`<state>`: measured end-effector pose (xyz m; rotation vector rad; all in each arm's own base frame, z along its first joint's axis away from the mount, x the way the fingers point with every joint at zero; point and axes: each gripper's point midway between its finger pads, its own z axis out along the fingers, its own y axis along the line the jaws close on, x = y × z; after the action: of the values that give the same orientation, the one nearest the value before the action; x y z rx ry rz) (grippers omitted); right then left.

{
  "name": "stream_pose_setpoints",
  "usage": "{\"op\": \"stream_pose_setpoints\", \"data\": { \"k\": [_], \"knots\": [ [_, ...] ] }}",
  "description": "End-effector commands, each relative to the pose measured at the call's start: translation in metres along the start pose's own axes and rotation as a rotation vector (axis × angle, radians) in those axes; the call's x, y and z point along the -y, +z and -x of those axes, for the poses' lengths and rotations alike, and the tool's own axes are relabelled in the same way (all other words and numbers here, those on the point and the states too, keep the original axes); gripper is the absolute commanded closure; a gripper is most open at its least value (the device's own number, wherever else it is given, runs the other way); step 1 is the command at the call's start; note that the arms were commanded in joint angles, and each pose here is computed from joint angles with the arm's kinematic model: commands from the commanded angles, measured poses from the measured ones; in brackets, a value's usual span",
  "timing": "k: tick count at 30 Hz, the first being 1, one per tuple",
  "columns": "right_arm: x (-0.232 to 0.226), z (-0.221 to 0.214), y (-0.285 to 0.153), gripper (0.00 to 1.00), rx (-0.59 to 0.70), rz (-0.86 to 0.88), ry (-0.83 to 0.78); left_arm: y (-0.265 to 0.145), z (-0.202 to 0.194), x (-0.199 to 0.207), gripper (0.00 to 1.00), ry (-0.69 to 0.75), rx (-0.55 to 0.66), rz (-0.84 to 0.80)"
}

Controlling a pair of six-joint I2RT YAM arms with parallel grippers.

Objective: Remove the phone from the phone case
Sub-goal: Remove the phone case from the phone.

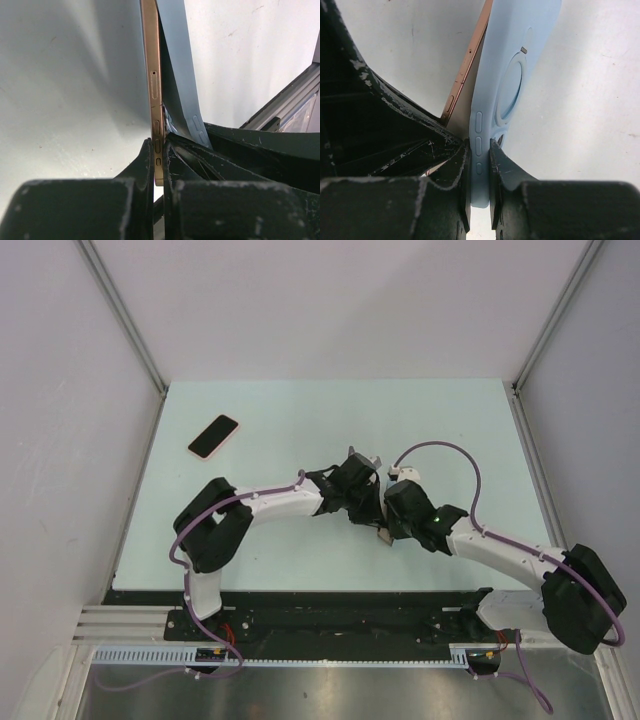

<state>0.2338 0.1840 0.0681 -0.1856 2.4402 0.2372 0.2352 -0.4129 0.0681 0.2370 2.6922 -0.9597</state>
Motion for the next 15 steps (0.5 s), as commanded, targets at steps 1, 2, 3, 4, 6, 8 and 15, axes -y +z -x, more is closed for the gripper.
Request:
{"op": "stream_pose_setpoints", "data": {
  "k": [1, 2, 3, 4, 6, 8, 15],
  "knots": [
    [0.013, 0.012, -0.016, 1.0, 0.045, -0.056, -0.004, -0.001, 0.017, -0.061, 1.0, 0.056, 0.1, 0.237],
    [0.017, 0.011, -0.016, 1.0, 0.041, -0.07, -0.007, -0.002, 0.018, -0.063, 1.0, 0.059, 0.104, 0.244],
    [0.019, 0.009, -0.016, 1.0, 0.037, -0.085, -0.007, -0.004, 0.018, -0.064, 1.0, 0.06, 0.106, 0.253],
    [0.023, 0.008, -0.017, 1.0, 0.037, -0.105, -0.012, -0.006, 0.016, -0.064, 1.0, 0.061, 0.104, 0.253],
    [0.03, 0.008, -0.016, 1.0, 0.041, -0.134, -0.005, -0.008, 0.019, -0.071, 1.0, 0.067, 0.12, 0.292],
    [0.037, 0.007, -0.015, 1.0, 0.042, -0.164, -0.001, -0.011, 0.019, -0.077, 1.0, 0.073, 0.121, 0.327],
    [0.056, 0.017, -0.019, 1.0, 0.073, -0.166, 0.057, -0.026, 0.02, -0.095, 1.0, 0.092, 0.144, 0.419]
  ]
}}
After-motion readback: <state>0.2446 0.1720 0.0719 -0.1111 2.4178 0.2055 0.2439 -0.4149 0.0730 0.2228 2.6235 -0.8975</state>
